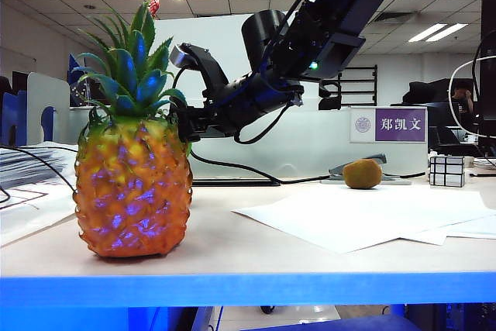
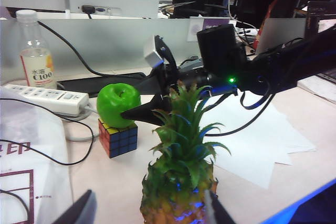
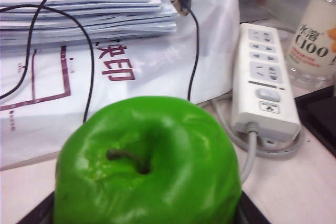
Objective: Arrange all the fruits from large to small from left to right in a row.
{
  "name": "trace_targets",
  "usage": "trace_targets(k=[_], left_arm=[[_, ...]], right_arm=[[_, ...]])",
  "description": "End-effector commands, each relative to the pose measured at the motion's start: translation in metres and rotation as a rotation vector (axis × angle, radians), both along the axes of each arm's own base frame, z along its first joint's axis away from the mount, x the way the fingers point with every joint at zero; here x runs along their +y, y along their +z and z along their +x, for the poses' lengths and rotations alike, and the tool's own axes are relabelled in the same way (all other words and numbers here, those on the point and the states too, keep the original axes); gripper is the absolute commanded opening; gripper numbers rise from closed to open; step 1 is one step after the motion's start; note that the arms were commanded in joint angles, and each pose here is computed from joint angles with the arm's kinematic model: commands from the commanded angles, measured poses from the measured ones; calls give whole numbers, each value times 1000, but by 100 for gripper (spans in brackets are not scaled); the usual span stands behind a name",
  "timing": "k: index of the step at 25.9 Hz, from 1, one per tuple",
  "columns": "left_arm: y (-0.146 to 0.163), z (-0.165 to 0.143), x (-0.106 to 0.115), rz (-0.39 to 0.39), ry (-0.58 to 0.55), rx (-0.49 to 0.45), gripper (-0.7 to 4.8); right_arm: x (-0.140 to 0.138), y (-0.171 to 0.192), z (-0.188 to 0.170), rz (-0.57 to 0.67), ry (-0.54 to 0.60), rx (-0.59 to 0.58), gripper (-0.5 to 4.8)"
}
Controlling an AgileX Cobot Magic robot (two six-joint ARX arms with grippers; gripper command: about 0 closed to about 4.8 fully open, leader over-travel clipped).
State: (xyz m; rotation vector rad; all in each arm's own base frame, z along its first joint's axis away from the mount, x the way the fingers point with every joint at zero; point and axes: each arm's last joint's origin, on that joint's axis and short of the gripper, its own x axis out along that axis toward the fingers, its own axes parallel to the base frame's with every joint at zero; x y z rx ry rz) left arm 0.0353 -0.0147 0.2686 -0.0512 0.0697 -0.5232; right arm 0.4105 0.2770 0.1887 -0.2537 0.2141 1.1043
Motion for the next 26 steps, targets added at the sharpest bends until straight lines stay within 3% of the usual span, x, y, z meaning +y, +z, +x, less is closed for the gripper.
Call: trace_targets(k=[1,7,18,22,26], left_arm=[[2,-1,0,4,8,-20,271],[2,0,0,4,10,-20,271],[2,0,0,4,10,-21,271],[2,0,0,4,9,-24,271],[3,0,0,3,8,-31,271]], right_arm=[[1,8,2,24,-33,-53,-5],[-4,23,6,62,-58,-100,-5],[-44,101,-1,40,-208,-159,-5],[-68,142,-18,13,-231,-184,-5],[-90,195,-58,11,-228,-206,-5]])
